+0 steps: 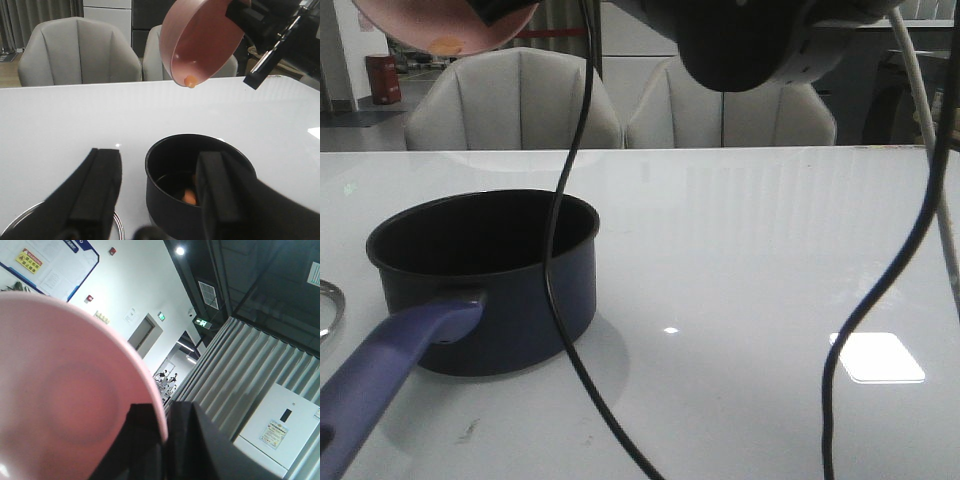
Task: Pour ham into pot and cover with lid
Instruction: 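Tilt the pink bowl to pour the ham slices into the saucepan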
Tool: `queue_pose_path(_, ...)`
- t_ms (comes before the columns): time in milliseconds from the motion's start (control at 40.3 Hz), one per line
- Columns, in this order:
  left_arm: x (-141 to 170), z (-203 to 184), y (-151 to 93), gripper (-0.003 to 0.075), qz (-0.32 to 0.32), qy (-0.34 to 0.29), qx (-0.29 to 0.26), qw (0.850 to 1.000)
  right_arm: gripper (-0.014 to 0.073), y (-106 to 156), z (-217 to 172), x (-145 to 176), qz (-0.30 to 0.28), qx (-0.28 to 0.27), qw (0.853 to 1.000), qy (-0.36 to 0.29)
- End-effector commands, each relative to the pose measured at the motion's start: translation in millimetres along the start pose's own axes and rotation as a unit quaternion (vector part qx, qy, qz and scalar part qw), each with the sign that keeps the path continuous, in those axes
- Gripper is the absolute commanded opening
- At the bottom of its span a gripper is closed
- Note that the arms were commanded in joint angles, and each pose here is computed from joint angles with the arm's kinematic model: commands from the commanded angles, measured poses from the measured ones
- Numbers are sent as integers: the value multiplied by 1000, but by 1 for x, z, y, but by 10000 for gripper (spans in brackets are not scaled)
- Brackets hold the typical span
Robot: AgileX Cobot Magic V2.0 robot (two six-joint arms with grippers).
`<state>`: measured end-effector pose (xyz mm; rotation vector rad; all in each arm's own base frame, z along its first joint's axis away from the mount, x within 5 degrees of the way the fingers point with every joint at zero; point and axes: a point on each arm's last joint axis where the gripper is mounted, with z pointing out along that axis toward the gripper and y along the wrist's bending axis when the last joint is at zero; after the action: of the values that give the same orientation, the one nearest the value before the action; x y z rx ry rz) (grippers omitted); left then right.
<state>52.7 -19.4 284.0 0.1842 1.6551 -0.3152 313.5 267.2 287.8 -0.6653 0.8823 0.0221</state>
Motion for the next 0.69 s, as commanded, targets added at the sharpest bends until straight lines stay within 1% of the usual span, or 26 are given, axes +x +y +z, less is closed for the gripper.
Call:
queue_pose_path(0, -16, -2, -1, 385, -1, -51, 3, 999, 138, -32, 6, -36, -2, 89, 991, -101)
queue_pose_path(273, -16, -2, -1, 385, -1, -51, 3, 999, 138, -32, 6, -36, 0, 90, 991, -100)
queue_pose_path(298, -16, -2, -1, 385, -1, -51, 3, 999, 138, -33, 6, -36, 3, 93, 991, -98)
queue_pose_path(347, -16, -2, -1, 385, -1, -51, 3, 999, 138, -35, 6, -33, 27, 104, 990, -86)
queue_pose_path(422, -16, -2, -1, 385, -1, -51, 3, 999, 138, -42, 5, -28, 78, 135, 986, -57)
queue_pose_path(496, -16, -2, -1, 385, -1, -51, 3, 999, 138, -50, 5, -25, 129, 161, 978, -6)
queue_pose_path(571, -16, -2, -1, 385, -1, -51, 3, 999, 138, -55, 5, -28, 158, 145, 976, 44)
queue_pose_path(670, -16, -2, -1, 385, -1, -51, 3, 999, 138, -59, 3, -37, 193, 98, 970, 110)
